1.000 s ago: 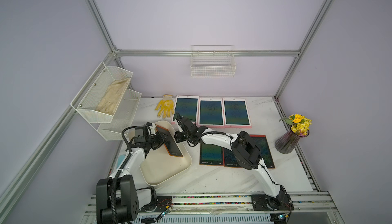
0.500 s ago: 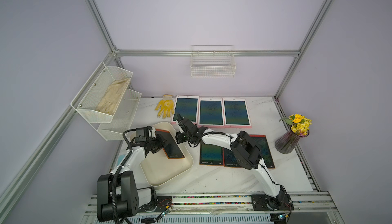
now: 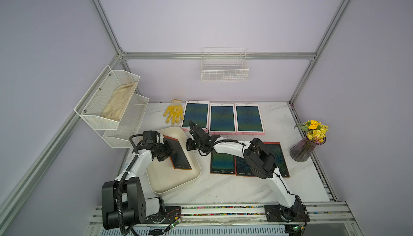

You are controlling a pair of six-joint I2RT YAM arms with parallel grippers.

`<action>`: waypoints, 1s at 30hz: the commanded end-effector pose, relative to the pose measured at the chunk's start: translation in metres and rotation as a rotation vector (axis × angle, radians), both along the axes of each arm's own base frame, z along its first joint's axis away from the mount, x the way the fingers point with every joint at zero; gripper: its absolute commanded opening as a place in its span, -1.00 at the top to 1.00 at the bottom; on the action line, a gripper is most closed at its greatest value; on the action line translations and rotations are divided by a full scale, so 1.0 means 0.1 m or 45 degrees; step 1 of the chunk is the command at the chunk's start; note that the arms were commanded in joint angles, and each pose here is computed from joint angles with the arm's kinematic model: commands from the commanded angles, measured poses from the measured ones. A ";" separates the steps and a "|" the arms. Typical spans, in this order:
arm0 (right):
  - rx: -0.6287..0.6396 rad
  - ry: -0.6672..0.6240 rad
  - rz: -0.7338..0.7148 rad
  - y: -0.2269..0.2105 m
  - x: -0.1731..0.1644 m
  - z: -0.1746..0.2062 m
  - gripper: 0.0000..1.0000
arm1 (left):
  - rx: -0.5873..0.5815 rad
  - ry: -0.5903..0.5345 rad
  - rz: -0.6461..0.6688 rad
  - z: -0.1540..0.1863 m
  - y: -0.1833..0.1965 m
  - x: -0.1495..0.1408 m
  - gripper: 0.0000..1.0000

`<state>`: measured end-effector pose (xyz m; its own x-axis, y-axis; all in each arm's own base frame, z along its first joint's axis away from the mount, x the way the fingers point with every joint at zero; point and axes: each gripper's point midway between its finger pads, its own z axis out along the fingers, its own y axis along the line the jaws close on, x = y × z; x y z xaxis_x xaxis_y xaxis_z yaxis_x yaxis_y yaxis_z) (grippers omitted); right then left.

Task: Take out the writing tablet from the storage box
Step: Adjust the storage box at the center of the board.

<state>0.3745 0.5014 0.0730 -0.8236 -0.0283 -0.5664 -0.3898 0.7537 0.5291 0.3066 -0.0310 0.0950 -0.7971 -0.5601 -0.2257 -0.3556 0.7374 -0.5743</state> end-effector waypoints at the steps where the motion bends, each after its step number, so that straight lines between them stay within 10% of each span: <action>1: 0.272 -0.104 -0.054 0.13 0.21 0.81 1.00 | 0.048 -0.161 -0.028 0.51 0.06 0.18 0.92; 30: 0.374 0.009 -0.049 0.07 0.02 0.88 0.29 | 0.095 -0.284 -0.028 0.98 0.19 0.22 0.90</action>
<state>0.3807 0.5090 0.1257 -0.8415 0.1354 -0.5230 -0.3341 0.6303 0.7007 0.3069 -0.0183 0.1353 -0.7866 -0.5436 -0.2930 -0.3175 0.7630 -0.5631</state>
